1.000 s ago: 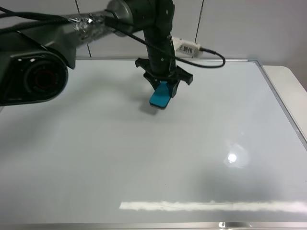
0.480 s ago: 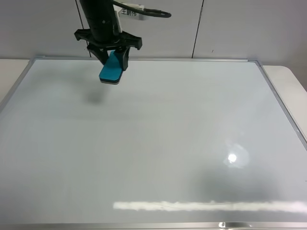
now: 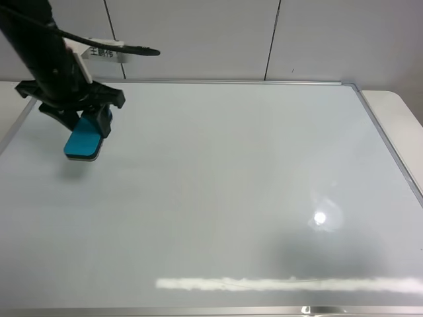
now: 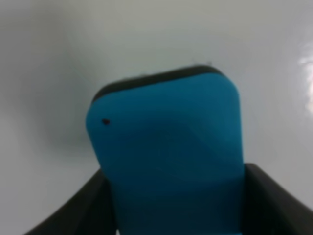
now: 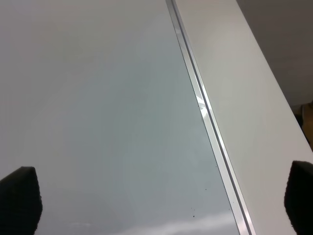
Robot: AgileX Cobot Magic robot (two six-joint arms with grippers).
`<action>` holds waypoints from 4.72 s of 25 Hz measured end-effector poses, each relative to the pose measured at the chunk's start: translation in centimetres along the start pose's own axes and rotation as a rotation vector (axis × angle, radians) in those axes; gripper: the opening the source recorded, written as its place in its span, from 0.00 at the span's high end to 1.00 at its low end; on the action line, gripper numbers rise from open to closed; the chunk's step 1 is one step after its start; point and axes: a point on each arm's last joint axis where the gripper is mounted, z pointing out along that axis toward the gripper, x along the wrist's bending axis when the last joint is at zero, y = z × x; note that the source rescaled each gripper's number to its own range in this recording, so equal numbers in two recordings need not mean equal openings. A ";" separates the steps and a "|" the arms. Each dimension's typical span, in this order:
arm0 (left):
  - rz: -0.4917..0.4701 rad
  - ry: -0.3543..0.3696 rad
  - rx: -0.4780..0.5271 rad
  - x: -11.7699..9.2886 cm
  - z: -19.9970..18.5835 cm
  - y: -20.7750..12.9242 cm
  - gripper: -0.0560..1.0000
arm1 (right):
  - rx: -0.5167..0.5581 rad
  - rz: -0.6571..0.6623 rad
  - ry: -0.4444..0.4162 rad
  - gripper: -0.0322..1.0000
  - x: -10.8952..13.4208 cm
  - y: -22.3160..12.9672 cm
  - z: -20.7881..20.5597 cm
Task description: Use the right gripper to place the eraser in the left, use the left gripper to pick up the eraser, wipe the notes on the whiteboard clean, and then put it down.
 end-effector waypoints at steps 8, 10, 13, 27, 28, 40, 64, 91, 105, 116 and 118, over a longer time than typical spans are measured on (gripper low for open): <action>-0.092 0.017 -0.023 3.3 3.4 -4.7 0.94 | 0.000 0.000 0.000 0.00 0.0 0.0 0.0; -0.099 0.016 -0.039 3.5 3.9 -5.0 0.94 | 0.000 0.000 0.000 0.00 0.0 0.0 0.0; -0.099 0.015 -0.053 3.5 4.0 -5.0 0.94 | 0.000 0.000 0.000 0.00 0.0 0.0 0.0; -0.059 -0.004 0.015 1.8 5.6 -5.2 0.94 | 0.000 0.000 0.000 0.00 0.0 0.0 0.0; -0.059 -0.003 0.019 1.8 5.7 -5.2 0.94 | 0.000 0.000 0.000 0.00 0.0 0.0 0.0; -0.050 -0.022 0.037 1.6 6.3 -5.3 0.94 | 0.000 0.000 0.000 0.00 0.0 0.0 0.0; -0.045 -0.018 -0.206 1.8 0.2 -5.1 0.02 | 0.000 0.000 0.000 0.00 0.0 0.0 0.0; -0.239 0.161 -0.908 6.1 -18.8 -29.8 0.01 | 0.000 0.000 0.000 0.00 0.0 0.0 0.0; -0.279 0.217 -0.925 4.6 -13.1 -32.8 0.00 | 0.000 0.000 0.000 0.00 0.0 0.0 0.0; -0.255 0.188 -0.930 4.6 -11.5 -31.9 0.00 | 0.000 0.000 0.000 0.00 0.0 0.0 0.0; -0.256 0.188 -0.930 4.6 -11.5 -31.9 0.00 | 0.000 0.000 0.000 0.00 0.0 0.0 0.0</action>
